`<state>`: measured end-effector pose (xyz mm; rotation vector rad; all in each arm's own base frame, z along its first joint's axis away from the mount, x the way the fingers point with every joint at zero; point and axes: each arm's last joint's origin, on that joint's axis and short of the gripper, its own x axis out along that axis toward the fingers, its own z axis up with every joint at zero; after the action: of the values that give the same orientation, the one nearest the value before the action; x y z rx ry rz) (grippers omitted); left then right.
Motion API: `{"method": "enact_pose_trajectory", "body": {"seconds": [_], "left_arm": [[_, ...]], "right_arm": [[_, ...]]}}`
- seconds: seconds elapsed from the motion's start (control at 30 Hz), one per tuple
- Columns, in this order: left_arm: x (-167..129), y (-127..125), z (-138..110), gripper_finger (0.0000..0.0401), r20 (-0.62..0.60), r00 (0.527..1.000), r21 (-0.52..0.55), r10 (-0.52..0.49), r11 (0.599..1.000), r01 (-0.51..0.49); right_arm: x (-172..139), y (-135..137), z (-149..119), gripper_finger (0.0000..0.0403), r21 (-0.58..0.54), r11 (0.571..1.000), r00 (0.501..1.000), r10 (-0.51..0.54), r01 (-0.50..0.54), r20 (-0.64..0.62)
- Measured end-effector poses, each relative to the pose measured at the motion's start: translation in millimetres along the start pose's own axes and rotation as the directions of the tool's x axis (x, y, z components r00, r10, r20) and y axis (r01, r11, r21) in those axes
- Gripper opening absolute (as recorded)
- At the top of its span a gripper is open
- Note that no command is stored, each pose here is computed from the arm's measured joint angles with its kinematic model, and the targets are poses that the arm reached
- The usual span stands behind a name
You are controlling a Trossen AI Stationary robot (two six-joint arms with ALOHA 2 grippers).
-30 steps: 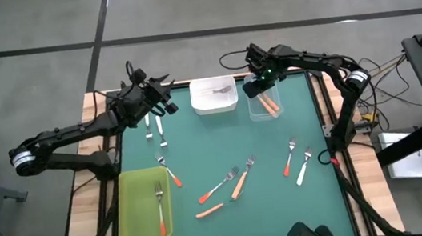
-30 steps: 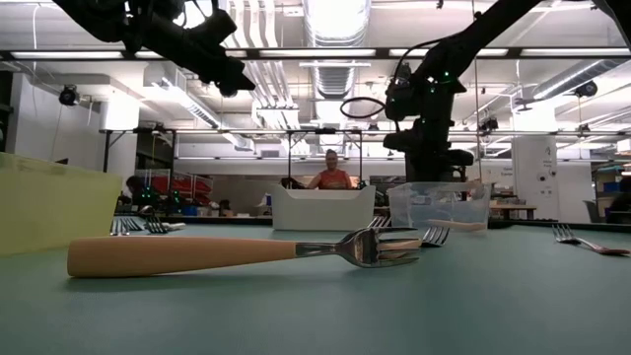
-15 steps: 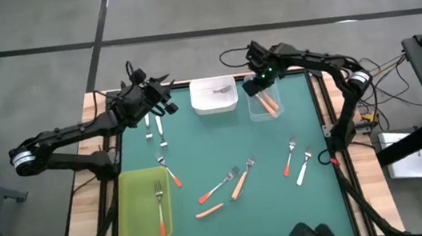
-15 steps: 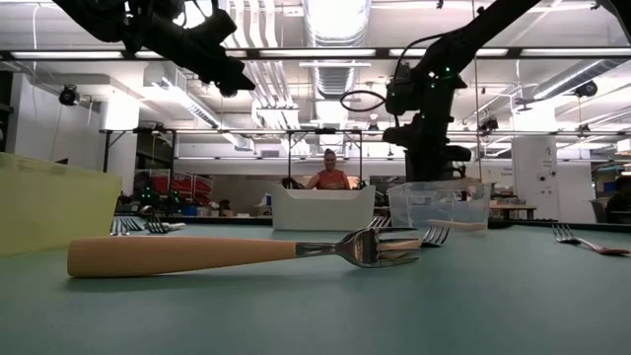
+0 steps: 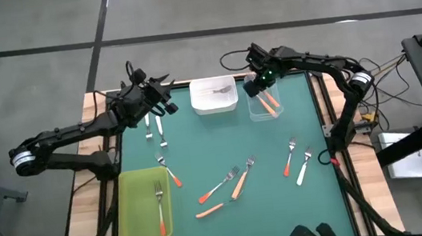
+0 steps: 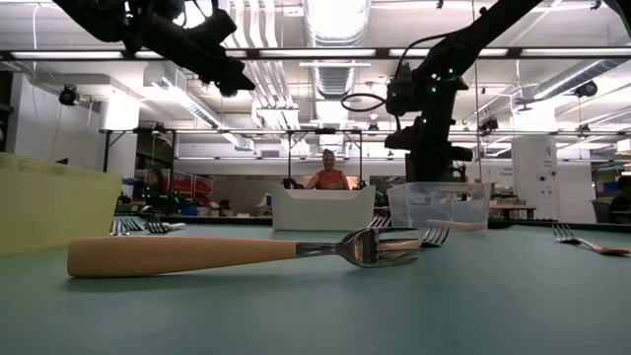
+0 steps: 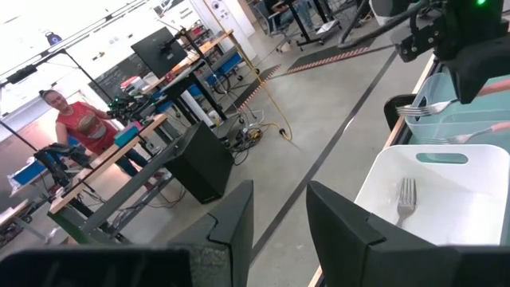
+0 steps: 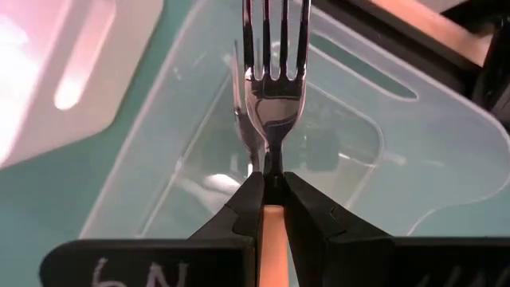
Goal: Sort silverware by color (type)
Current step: Put the light orange fork into the transparent bin
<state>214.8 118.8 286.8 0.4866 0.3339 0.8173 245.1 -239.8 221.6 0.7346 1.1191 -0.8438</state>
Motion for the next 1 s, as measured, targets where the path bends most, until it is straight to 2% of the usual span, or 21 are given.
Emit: {"method": "enact_pose_trajectory", "body": {"seconds": [0.23,0.37,0.73,1.0], "left_arm": [[0.0,0.0,0.0,0.0100,0.000,1.000,0.003,0.000,1.000,0.000],[0.0,-0.1,0.0,0.0100,0.000,1.000,0.003,0.000,1.000,0.000],[0.0,0.0,0.0,0.0100,0.000,1.000,0.003,0.000,1.000,0.000],[0.0,0.0,0.0,0.0100,0.000,1.000,0.004,0.000,1.000,0.000]], "right_arm": [[0.2,-0.2,-2.1,0.0028,-0.001,1.000,1.000,0.004,-0.004,-0.022],[-0.9,1.3,-1.4,0.0028,0.012,0.999,0.998,0.052,-0.052,-0.031],[1.0,1.1,-2.6,0.0028,0.054,0.997,0.998,0.051,-0.049,-0.038],[14.6,0.8,-3.3,0.0028,0.053,0.998,0.996,0.039,-0.035,-0.077]]}}
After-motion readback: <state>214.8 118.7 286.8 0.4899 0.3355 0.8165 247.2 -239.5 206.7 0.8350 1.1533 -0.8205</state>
